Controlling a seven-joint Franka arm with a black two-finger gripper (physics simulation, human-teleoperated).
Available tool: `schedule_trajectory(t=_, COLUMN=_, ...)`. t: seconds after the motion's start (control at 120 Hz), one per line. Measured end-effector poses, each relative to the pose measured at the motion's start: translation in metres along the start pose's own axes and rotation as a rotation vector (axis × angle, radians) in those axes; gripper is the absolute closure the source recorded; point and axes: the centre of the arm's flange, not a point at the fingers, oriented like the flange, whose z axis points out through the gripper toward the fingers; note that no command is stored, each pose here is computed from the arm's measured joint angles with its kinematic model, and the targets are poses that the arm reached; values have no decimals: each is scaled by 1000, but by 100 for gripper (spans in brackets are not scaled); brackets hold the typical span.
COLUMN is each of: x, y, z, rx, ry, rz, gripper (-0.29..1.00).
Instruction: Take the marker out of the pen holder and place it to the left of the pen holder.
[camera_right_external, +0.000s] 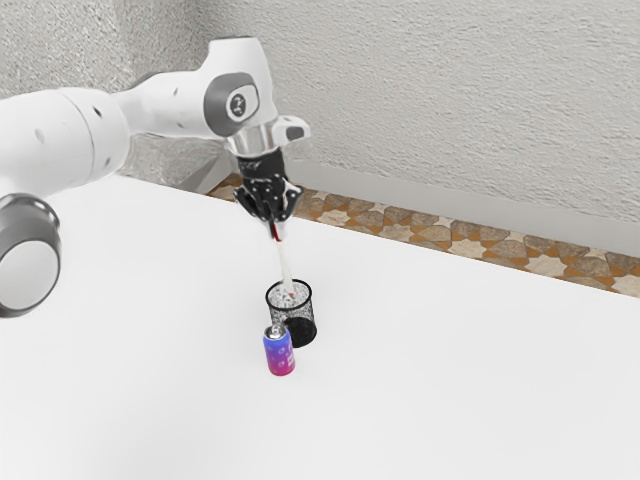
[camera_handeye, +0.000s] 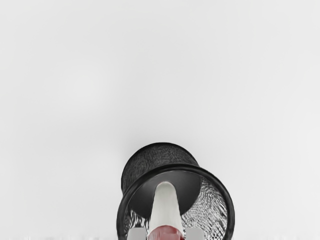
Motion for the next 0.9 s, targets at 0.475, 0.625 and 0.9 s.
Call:
schedule_trajectory(t=0.475, x=-64, y=-71, z=-15, rx=188, ry=-378, rz=-125, gripper=79)
schedule_trajectory(t=0.625, x=-72, y=-76, z=18, rx=245, ry=-581, rz=-175, gripper=79)
schedule_trajectory(t=0.9, x=-33, y=-93, z=88, rx=331, ry=-789, rz=-257, gripper=79)
